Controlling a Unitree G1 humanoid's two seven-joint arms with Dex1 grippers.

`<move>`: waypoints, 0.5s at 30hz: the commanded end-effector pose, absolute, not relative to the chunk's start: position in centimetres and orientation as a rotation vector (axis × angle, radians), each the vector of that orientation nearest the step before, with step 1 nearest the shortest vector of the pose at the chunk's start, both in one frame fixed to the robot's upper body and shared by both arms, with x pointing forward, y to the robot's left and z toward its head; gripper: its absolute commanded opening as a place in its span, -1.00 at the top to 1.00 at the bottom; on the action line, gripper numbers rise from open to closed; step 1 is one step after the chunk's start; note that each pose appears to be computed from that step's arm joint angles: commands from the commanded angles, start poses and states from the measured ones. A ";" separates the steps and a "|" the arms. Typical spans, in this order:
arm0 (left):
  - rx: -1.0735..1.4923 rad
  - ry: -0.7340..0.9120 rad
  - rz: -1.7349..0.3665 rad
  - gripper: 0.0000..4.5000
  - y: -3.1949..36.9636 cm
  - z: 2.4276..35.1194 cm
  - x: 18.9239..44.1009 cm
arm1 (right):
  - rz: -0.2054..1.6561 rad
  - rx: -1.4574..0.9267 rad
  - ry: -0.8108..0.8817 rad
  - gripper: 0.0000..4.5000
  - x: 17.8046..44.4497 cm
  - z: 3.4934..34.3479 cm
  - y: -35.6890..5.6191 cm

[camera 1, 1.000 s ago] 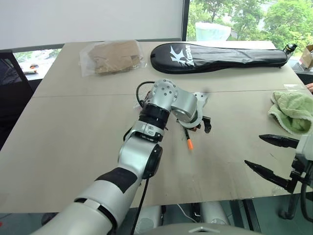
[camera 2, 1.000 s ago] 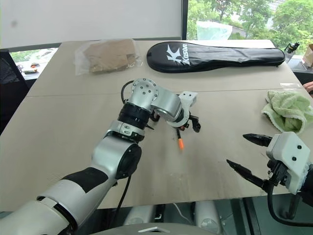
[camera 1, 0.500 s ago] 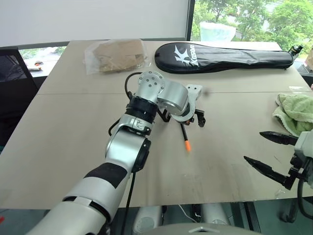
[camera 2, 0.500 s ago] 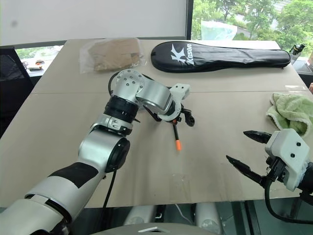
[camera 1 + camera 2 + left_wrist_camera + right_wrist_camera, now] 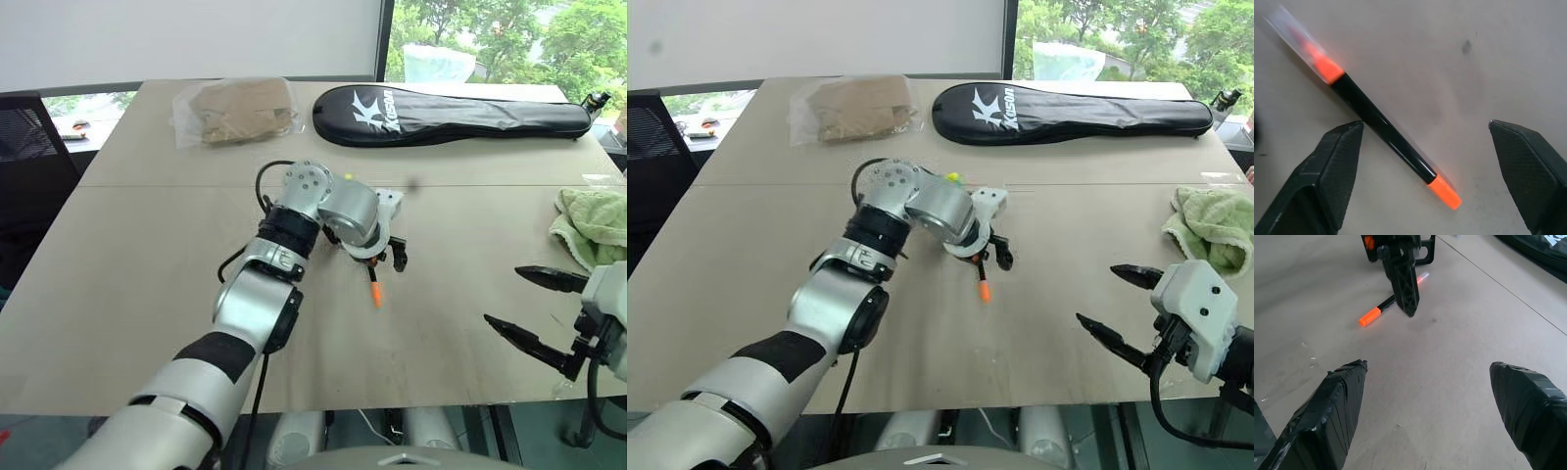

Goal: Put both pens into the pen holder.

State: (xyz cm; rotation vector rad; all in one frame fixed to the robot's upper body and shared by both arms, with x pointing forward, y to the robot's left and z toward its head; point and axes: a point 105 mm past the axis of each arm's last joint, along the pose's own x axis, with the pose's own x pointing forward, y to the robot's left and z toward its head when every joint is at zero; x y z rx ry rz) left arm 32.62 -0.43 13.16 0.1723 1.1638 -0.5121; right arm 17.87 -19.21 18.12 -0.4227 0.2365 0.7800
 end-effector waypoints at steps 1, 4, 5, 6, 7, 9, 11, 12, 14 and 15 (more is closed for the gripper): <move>0.149 1.182 -0.489 -0.60 -0.6 12.7 32.7 | 0.775 -0.448 0.203 -1.00 17.5 18.8 -18.8; 0.158 1.205 -0.472 -0.03 -0.2 12.0 32.6 | 0.768 -0.447 0.205 -1.00 17.3 18.7 -18.8; 0.160 1.211 -0.468 0.15 -0.1 11.8 32.6 | 0.767 -0.446 0.205 -1.00 17.3 18.7 -18.8; 0.161 1.214 -0.466 0.36 0.0 11.6 32.6 | 0.766 -0.446 0.205 -1.00 17.3 18.7 -18.8; 0.167 1.210 -0.464 0.57 0.0 11.6 32.6 | 0.765 -0.446 0.205 -1.00 17.3 18.7 -18.8; 0.177 1.189 -0.484 0.92 -0.1 11.9 32.6 | 0.763 -0.445 0.206 -1.00 17.3 18.6 -18.8; 0.197 1.145 -0.530 0.97 -0.4 12.5 32.4 | 0.760 -0.444 0.206 -1.00 17.3 18.6 -18.9; 0.203 1.136 -0.547 0.97 -0.4 12.7 32.3 | 0.759 -0.444 0.206 -1.00 17.3 18.6 -18.9; 0.223 1.095 -0.593 0.97 -0.3 13.5 32.2 | 0.758 -0.443 0.203 -1.00 17.4 18.6 -18.9; 0.232 1.081 -0.617 0.97 -0.2 13.9 32.1 | 0.758 -0.443 0.202 -1.00 17.5 18.6 -18.9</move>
